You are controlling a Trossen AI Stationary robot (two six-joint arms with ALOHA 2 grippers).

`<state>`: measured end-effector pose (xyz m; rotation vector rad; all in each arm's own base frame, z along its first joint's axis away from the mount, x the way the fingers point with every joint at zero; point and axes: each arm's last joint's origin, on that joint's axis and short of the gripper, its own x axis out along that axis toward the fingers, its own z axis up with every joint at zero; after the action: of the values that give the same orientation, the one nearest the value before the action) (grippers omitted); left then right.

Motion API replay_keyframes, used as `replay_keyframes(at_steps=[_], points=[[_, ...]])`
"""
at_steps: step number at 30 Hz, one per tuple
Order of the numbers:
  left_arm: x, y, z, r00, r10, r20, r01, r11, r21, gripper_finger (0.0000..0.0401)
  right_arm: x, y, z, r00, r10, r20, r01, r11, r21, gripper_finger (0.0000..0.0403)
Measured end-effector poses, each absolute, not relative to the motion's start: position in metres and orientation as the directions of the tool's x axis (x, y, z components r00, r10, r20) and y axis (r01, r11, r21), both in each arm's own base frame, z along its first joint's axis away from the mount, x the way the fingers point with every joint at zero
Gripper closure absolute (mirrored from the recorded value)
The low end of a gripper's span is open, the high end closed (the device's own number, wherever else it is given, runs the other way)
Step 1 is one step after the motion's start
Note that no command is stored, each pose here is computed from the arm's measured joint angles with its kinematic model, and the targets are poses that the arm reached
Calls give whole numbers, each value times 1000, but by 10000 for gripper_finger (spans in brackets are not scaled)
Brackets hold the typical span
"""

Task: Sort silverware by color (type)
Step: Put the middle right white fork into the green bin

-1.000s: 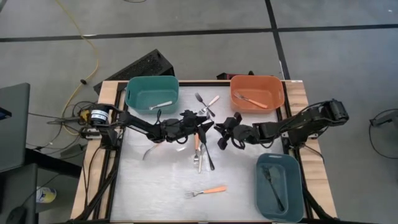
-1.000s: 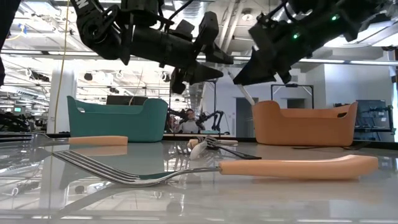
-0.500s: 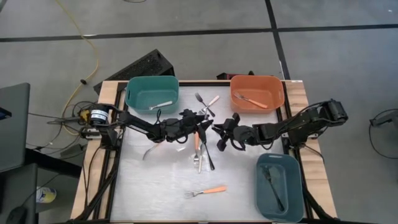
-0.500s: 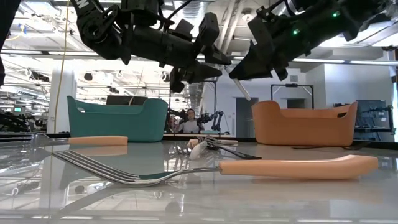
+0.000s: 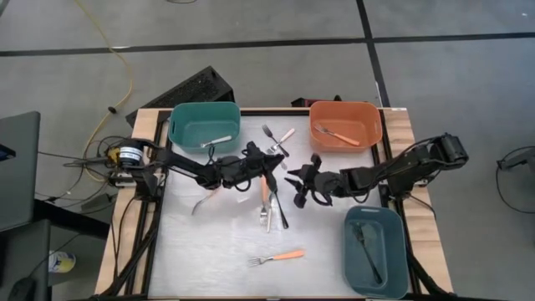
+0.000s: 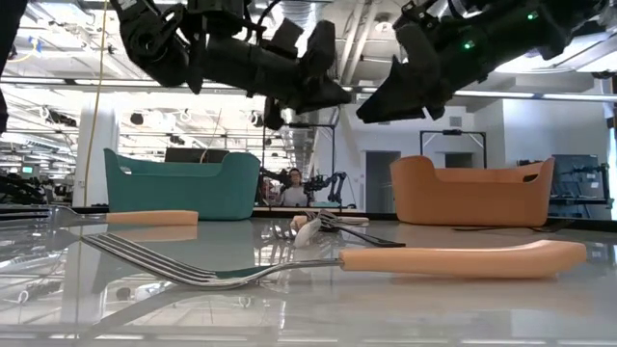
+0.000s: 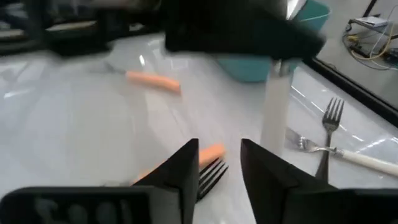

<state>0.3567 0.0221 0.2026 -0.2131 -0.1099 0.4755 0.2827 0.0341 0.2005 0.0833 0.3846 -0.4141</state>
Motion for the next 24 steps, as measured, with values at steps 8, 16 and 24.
replay_keyframes(at_steps=[8,16,24], points=[[310,44,272,882,471,-17,-469,873,-134,401,261,45,206,810,-344,-475,355,932,-69,185],[218,73,318,763,620,-183,-641,762,-87,401,253,47,216,819,-330,-469,321,941,-102,172],[172,110,295,538,689,-486,-771,635,47,401,254,47,214,816,-331,-474,318,942,-112,174]])
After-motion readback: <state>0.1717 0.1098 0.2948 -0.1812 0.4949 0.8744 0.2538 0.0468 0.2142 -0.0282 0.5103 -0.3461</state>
